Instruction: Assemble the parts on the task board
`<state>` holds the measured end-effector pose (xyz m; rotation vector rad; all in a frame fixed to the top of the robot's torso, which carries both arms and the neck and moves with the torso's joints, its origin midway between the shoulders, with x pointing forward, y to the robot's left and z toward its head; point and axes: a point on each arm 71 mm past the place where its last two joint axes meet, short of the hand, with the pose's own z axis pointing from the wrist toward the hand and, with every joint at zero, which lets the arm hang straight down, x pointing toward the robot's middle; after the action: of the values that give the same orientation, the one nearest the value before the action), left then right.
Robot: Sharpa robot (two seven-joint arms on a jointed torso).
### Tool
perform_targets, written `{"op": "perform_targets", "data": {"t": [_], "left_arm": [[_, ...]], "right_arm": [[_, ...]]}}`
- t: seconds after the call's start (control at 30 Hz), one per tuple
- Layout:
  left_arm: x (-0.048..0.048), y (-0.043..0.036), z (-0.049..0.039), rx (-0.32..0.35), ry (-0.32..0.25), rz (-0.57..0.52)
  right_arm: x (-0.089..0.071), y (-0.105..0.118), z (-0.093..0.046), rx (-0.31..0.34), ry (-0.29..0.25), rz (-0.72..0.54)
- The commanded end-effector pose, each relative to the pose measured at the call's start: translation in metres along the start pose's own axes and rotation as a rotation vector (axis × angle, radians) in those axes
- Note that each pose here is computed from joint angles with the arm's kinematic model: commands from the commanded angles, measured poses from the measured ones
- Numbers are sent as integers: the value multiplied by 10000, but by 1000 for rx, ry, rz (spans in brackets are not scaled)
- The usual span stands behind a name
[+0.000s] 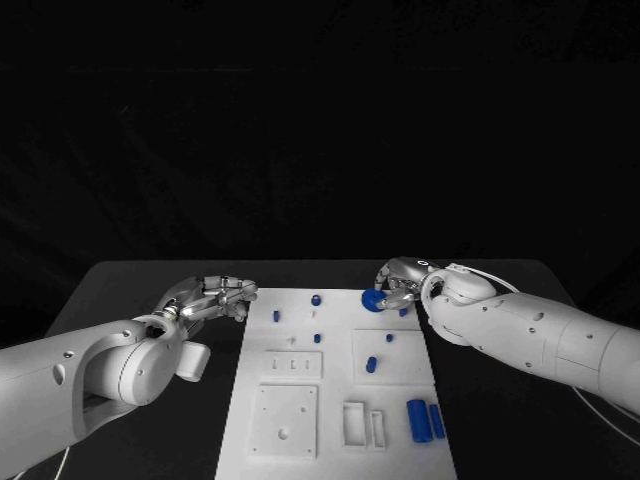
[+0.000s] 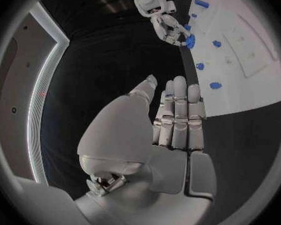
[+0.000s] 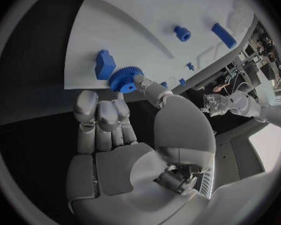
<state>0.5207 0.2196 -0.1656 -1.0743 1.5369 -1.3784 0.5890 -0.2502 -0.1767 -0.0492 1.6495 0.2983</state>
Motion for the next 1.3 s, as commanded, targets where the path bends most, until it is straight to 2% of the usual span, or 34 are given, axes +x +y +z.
{"op": "perform_targets", "data": {"t": [0.03, 0.43, 0.9, 1.3], "left_arm": [[24, -10, 2, 5, 18, -9], [20, -9, 3, 4, 17, -9], [17, -8, 2, 4, 16, -8], [9, -7, 0, 3, 13, -8]], "right_arm": [[55, 22, -4, 1, 23, -13], [31, 78, -4, 7, -32, -81], [82, 123, -18, -6, -45, -134], [157, 110, -34, -7, -30, -166]]}}
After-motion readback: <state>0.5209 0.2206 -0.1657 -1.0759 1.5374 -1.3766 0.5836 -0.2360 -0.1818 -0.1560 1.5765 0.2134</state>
